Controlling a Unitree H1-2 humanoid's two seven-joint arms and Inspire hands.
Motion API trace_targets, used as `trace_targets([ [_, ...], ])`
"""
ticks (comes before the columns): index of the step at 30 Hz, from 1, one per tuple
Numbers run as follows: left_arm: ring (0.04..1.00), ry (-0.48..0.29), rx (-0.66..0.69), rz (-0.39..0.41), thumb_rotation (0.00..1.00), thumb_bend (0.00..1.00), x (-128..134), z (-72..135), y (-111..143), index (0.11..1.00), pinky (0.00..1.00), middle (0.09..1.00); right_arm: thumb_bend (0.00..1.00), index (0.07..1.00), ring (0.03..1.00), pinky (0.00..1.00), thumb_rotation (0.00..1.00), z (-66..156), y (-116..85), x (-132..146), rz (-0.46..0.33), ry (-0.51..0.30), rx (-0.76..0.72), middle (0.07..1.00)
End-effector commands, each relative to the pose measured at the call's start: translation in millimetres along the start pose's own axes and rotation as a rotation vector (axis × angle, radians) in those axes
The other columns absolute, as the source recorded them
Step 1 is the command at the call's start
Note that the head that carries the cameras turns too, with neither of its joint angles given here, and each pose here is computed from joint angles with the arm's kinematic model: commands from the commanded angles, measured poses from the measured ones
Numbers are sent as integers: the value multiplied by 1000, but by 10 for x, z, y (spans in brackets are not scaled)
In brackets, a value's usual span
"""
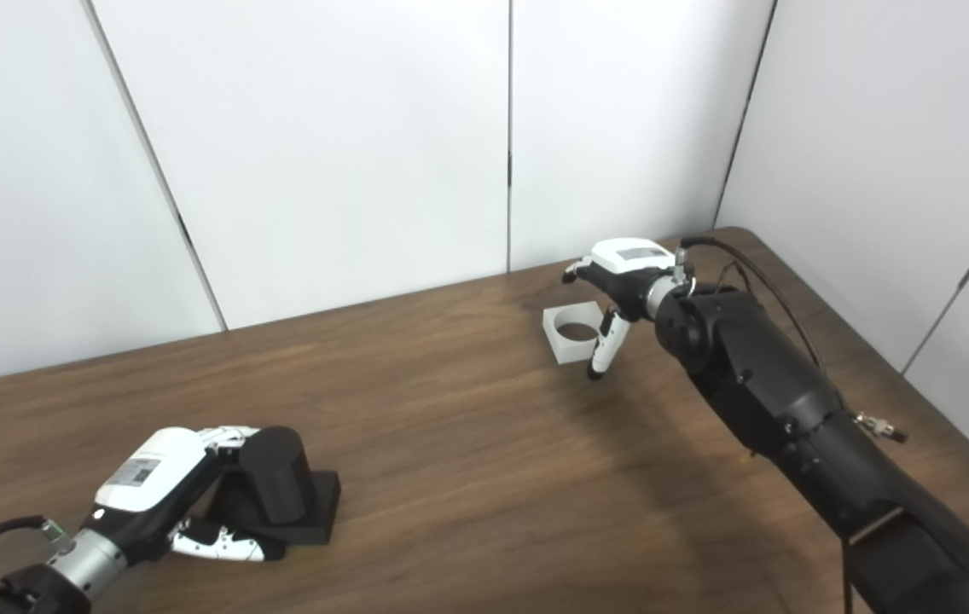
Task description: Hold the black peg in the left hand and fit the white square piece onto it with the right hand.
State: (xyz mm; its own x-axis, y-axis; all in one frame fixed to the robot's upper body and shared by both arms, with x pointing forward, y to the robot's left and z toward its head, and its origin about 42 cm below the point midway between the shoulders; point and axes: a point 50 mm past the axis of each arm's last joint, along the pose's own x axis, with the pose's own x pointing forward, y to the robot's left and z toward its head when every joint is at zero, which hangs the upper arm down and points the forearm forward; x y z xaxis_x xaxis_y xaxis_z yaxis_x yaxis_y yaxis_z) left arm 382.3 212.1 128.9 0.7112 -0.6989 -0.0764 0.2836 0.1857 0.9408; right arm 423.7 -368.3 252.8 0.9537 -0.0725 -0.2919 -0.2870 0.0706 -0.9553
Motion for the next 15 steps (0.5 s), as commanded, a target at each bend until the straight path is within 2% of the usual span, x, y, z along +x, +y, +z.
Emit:
trace_targets([
  [1,835,7,8,-255,67,524,-306,-15,-537,492,809,818,938,869,934,907,164,31,-372,49,-105,-15,-32,942],
  [15,829,7,16,-250,67,524,-333,16,-537,491,811,814,924,856,915,892,152,108,-229,272,-43,-13,-42,921],
])
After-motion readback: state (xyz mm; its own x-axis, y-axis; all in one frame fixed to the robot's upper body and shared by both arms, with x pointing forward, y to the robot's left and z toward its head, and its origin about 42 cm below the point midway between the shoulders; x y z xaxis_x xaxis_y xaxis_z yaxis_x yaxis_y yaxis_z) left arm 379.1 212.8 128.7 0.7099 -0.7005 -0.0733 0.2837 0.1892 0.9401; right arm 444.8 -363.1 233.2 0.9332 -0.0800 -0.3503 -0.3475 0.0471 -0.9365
